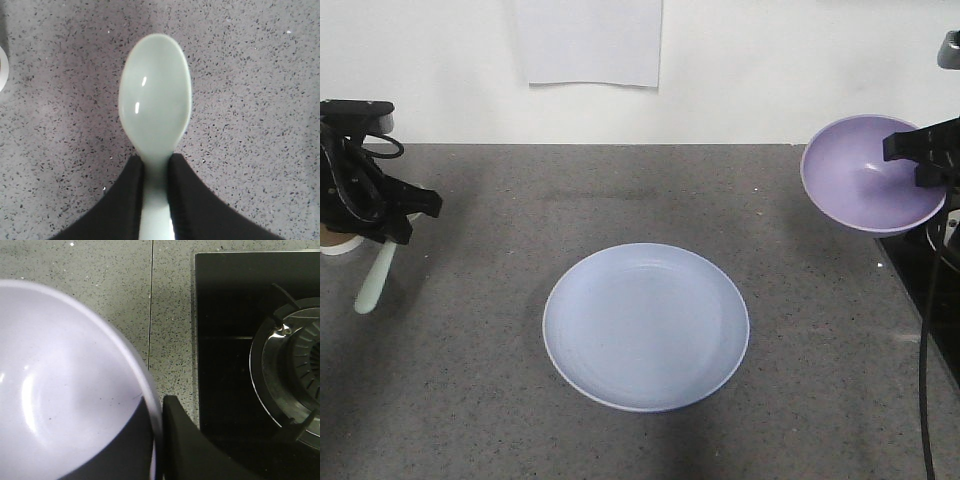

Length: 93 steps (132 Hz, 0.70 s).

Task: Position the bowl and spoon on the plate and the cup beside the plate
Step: 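Align the base in front of the pale blue plate, then move the lavender bowl with the right gripper over the plate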

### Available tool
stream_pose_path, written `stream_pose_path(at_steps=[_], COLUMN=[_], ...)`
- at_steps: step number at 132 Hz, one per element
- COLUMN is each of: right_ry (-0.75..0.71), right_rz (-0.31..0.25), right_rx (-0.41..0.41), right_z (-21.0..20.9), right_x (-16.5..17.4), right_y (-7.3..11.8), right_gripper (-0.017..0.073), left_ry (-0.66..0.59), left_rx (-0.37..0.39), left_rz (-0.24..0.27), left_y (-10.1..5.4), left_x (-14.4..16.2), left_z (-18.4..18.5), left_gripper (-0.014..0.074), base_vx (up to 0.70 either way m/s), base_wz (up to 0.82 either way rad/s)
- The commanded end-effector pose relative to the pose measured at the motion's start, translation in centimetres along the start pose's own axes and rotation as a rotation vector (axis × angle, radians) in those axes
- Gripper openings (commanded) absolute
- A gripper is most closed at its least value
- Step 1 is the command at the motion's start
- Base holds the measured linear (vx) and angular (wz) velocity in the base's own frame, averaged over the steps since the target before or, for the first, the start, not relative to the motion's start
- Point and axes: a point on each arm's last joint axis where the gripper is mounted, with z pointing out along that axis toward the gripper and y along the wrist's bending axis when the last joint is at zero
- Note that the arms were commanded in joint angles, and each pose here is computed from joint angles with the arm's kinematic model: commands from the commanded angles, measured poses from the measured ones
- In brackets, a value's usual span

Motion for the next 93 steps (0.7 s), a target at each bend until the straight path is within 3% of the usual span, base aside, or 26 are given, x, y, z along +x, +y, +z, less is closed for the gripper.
stream_pose_path(at_steps=[1,20,34,45,77,91,93], right_ry=[-0.122,-0.161,-0.166,-0.149,-0.085,-0.05,-0.03], right_rz=[-0.01,0.008,0.067,0.073,-0.078,-0.139,-0.17], right_rx=[0.007,-0.003,-0.061,-0.11,-0.301,-0.348,-0.365], right_z=[-2.3,-2.4,-2.4,-2.4,-2.1,-1.4,-0.9], right_x=[-1.1,-1.5,-1.6,-1.4,-0.8,-0.4,-0.1], right_y=[0.0,0.1,0.6,1.1,4.3,6.8,7.9], right_gripper=[-0.0007,-0.0007,-0.0007,-0.0007,-0.0003,0.0,0.0001], left_ry=[-0.101,-0.101,-0.101,-0.101,-0.101,-0.102,-0.102], left_rx=[0.008,0.008,0.008,0.008,0.008,0.008,0.008], left_rz=[0.002,0.002,0.002,0.002,0.002,0.002,0.002], left_y=[-0.5,-0.5,-0.5,-0.5,-0.5,-0.5,-0.5], left_x=[-0.5,-0.5,-0.5,-0.5,-0.5,-0.5,-0.5], left_z=[-2.5,-2.5,-2.5,-2.5,-2.5,-2.5,-2.5], left_gripper=[-0.0008,-0.0008,-0.0008,-0.0008,-0.0008,-0.0008,-0.0008], base_vx=[0.0,0.0,0.0,0.0,0.0,0.0,0.0], base_wz=[0.0,0.0,0.0,0.0,0.0,0.0,0.0])
